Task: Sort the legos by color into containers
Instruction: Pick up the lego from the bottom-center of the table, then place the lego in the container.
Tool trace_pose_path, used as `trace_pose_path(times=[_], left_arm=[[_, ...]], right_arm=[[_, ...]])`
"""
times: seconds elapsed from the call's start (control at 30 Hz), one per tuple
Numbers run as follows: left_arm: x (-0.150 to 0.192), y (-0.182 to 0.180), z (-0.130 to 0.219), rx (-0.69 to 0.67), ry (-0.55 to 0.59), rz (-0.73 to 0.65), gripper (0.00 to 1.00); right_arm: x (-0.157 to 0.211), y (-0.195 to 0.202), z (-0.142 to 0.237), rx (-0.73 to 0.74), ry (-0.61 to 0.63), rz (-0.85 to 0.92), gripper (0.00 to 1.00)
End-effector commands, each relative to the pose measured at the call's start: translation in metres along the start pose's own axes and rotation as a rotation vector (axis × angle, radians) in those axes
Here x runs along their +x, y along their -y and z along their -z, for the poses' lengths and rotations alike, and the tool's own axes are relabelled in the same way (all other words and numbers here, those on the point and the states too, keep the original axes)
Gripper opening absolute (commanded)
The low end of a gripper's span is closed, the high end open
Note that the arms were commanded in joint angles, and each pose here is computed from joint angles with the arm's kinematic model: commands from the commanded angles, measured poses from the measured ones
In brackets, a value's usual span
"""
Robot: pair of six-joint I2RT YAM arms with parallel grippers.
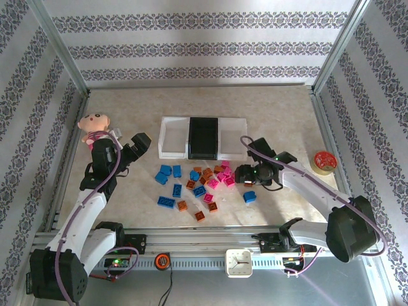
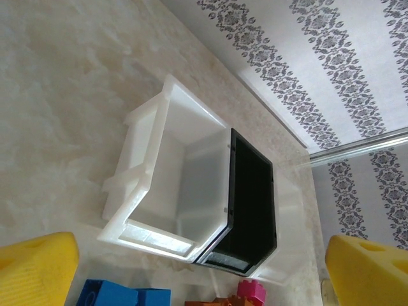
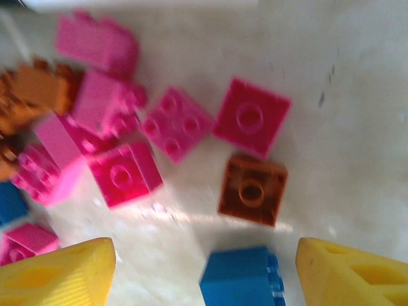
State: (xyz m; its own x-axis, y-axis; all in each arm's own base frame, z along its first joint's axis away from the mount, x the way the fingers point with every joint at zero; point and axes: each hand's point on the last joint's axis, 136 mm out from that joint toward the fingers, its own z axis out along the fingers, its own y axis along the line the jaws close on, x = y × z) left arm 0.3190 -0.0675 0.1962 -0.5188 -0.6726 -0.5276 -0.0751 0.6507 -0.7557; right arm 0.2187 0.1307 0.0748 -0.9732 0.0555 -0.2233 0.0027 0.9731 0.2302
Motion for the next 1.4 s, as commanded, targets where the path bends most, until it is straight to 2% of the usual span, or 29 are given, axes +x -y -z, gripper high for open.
trace_pose_path(times=[0.0,0.3,0.47,0.73,0.87,0.97,1.1,1.23,1.37], left_arm=[[0.007,0.001,-0.004,0.021,-0.025,0.015,0.99],[0.014,-0.007,-0.014,0.008,-0.058,0.047,0.99],[0.014,-0.006,-0.014,0.011,-0.057,0.051,0.99],[0.012,-0.008,-0.007,-0.015,-0.041,0.040,0.99],[0.009,-0.007,-0.004,-0.022,-0.024,0.028,0.99],[0.009,-0.007,-0.002,-0.019,-0.020,0.022,0.99],[0.011,-0.008,-0.005,-0.021,-0.036,0.024,0.99],[0.015,-0.012,-0.007,-0.036,-0.060,0.032,1.00],[0.018,-0.013,-0.005,-0.045,-0.070,0.037,1.00]], right_arm=[[0.028,0.013,-0.005,0.083,-0.076,-0.007,0.75],[0.050,0.023,-0.031,0.151,-0.169,0.015,0.72],[0.052,0.018,-0.046,0.132,-0.203,0.026,0.65],[0.060,0.011,-0.042,0.082,-0.220,0.046,0.41],[0.052,-0.002,-0.019,0.016,-0.168,0.055,0.31],[0.023,-0.019,0.013,-0.042,-0.038,0.066,0.28],[-0.043,-0.033,0.043,-0.082,0.129,0.047,0.27],[-0.111,-0.043,0.040,-0.077,0.228,0.031,0.30],[-0.166,-0.050,0.016,-0.035,0.225,0.016,0.30]])
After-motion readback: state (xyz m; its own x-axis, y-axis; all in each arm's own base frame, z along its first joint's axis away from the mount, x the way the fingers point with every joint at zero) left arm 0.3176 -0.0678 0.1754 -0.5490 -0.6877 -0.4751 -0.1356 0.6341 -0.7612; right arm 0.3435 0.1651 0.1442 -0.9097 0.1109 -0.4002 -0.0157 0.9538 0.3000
